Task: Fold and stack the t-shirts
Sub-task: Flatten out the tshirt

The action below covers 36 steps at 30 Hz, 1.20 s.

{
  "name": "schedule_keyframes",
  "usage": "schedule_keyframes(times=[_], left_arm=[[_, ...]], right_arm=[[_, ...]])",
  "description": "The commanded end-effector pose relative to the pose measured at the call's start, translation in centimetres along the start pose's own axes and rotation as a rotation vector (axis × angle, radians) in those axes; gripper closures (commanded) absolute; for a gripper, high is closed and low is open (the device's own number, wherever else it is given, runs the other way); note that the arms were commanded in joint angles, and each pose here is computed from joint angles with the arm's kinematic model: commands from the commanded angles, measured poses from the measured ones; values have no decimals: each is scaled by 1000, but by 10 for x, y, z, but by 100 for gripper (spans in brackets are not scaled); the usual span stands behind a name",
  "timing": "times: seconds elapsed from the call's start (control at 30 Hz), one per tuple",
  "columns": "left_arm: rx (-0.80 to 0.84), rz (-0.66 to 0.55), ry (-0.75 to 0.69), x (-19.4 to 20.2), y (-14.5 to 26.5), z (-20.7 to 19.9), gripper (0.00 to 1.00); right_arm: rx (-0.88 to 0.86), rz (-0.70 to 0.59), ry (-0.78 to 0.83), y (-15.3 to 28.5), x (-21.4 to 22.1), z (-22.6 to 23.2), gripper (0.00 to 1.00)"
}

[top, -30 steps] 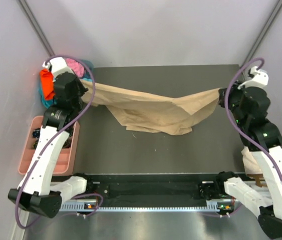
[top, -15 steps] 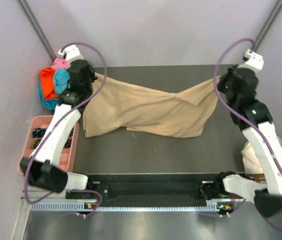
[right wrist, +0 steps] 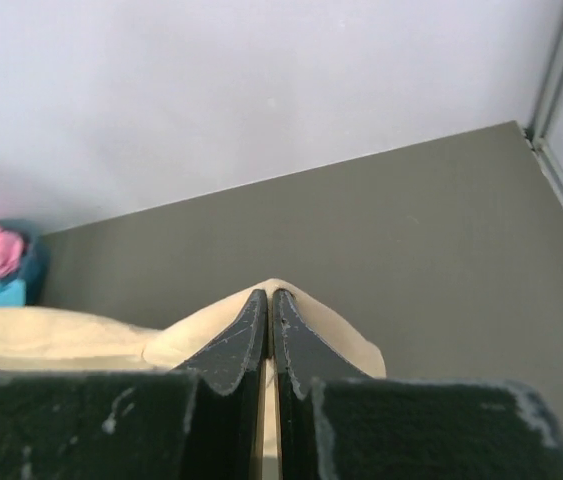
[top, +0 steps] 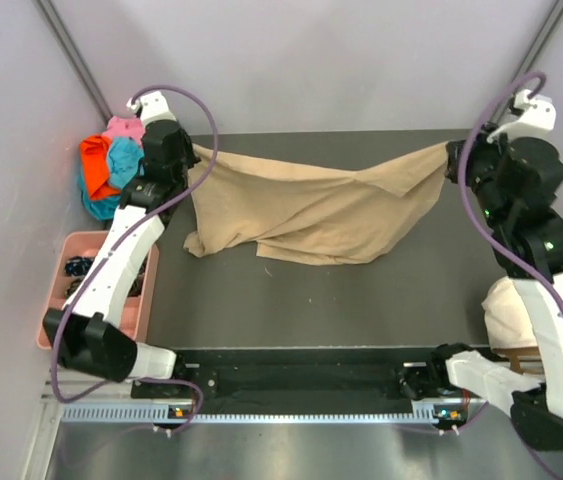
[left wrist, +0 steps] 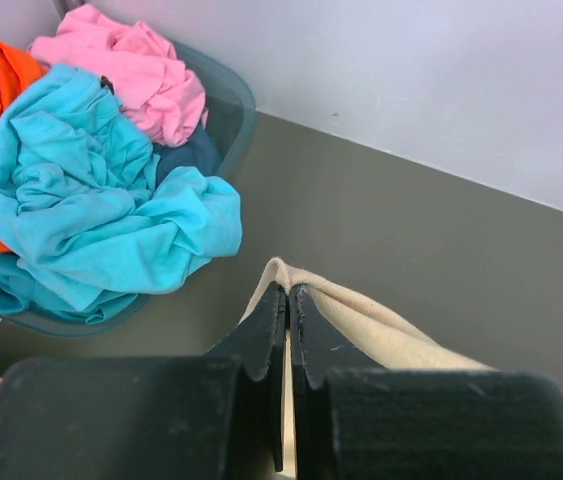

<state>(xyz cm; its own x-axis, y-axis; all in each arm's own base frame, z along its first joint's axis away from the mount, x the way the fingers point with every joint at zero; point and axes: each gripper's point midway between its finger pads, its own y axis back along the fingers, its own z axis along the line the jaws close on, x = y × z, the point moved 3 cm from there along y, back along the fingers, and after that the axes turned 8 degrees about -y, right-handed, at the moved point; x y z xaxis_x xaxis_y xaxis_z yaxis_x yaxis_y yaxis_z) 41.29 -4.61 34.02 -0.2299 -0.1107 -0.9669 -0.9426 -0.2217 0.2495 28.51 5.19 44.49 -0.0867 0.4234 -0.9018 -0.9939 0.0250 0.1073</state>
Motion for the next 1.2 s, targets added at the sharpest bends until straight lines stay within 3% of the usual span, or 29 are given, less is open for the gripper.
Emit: schedule_keyframes(times=[0.0, 0.23, 0.37, 0.53, 0.77, 0.9, 0.93, 1.0, 1.03, 1.13, 1.17], left_arm=[[84, -105, 61, -41, 57, 12, 100], [191, -112, 47, -55, 117, 22, 100], [224, -183, 94, -77, 134, 22, 100], [166, -216, 117, -79, 85, 9, 100], [40, -182, 91, -58, -57, -25, 100], [36, -213, 115, -86, -112, -33, 100], [70, -291, 141, -126, -107, -38, 100], [74, -282, 130, -131, -125, -41, 100], [94, -365, 154, -168, -110, -40, 100], [125, -422, 176, -196, -93, -38, 100], [148, -458, 199, -213, -71, -36, 100]], right_arm=[[-137, -45, 13, 56, -28, 9, 100], [-147, -146, -12, 122, -61, -4, 100], [-115, -201, -47, 131, -73, -10, 100], [25, -257, -60, 70, -68, -15, 100], [96, -284, 89, -78, -76, 21, 100], [44, -336, 106, -157, -107, 44, 100], [24, -353, 109, -163, -116, 48, 100], [-36, -444, 119, -158, -151, 66, 100], [-48, -442, 136, -172, -147, 69, 100], [-131, -549, 120, -134, -187, 87, 100], [-161, -558, 116, -134, -184, 89, 100]])
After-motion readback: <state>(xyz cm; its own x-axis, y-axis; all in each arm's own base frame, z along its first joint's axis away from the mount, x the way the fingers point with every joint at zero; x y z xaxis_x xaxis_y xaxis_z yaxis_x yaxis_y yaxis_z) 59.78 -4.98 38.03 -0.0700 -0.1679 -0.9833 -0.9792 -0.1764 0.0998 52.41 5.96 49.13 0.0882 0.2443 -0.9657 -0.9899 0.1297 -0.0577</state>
